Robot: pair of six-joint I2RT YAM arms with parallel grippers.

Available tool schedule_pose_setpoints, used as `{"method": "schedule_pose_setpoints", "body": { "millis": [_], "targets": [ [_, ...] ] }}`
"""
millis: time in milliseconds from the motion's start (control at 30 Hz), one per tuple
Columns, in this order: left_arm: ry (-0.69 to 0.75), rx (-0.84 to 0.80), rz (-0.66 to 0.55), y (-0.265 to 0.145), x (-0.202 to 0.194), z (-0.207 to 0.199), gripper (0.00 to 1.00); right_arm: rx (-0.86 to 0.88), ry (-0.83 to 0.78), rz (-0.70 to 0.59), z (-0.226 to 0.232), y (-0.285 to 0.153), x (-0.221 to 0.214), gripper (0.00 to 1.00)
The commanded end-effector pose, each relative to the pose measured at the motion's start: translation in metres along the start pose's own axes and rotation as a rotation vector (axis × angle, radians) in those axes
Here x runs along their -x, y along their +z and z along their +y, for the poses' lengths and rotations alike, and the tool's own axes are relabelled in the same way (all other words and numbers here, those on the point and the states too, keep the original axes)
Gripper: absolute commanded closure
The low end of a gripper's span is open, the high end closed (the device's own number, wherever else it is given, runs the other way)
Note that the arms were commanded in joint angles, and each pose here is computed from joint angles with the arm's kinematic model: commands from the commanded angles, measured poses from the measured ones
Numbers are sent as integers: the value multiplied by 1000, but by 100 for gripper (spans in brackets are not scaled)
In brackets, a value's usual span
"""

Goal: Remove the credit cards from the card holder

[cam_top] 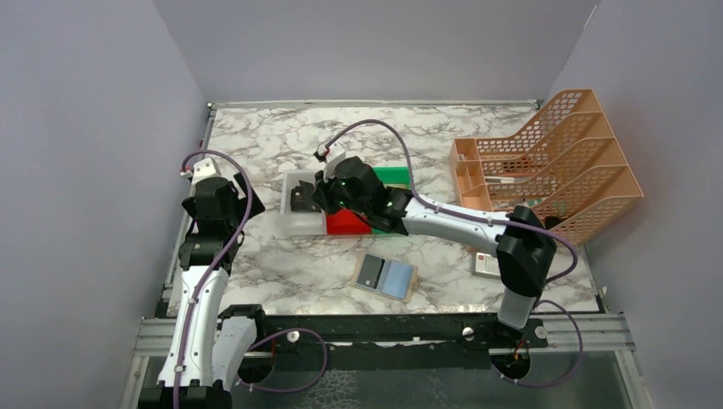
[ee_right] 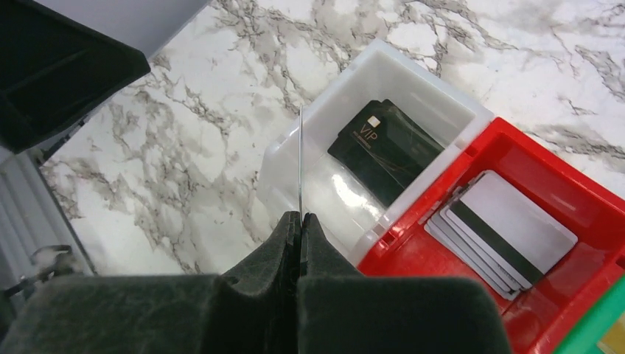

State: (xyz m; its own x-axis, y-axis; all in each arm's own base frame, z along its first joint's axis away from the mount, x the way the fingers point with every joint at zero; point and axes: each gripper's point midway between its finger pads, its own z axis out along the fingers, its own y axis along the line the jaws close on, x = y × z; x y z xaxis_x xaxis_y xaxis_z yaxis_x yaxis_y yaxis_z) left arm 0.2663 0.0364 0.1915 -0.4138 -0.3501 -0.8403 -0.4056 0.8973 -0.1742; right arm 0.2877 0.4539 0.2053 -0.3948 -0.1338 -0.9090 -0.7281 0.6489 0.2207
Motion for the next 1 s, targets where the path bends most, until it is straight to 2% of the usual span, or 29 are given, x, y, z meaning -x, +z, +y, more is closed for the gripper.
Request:
{"method": "schedule_pose_setpoints", "body": {
  "millis": [0, 200, 467, 800, 967],
  "targets": [
    [-3, -46, -12, -1, 1, -6, 1, -109, -88, 50, -3, 25, -11, 99],
    [1, -67, -4, -1, -1, -10, 1, -257, -133, 74, -15, 56, -22, 99],
    [1, -71, -9, -3, 0, -10, 1, -460, -378, 70, -33, 88, -32, 99],
    [-1, -59, -20, -3, 2, -8, 1, -514, -674, 95, -49, 120, -43, 98],
    [-5, -32, -28, -4, 4, -3, 1, -527, -736, 103, -55, 133, -54, 97]
  ]
}}
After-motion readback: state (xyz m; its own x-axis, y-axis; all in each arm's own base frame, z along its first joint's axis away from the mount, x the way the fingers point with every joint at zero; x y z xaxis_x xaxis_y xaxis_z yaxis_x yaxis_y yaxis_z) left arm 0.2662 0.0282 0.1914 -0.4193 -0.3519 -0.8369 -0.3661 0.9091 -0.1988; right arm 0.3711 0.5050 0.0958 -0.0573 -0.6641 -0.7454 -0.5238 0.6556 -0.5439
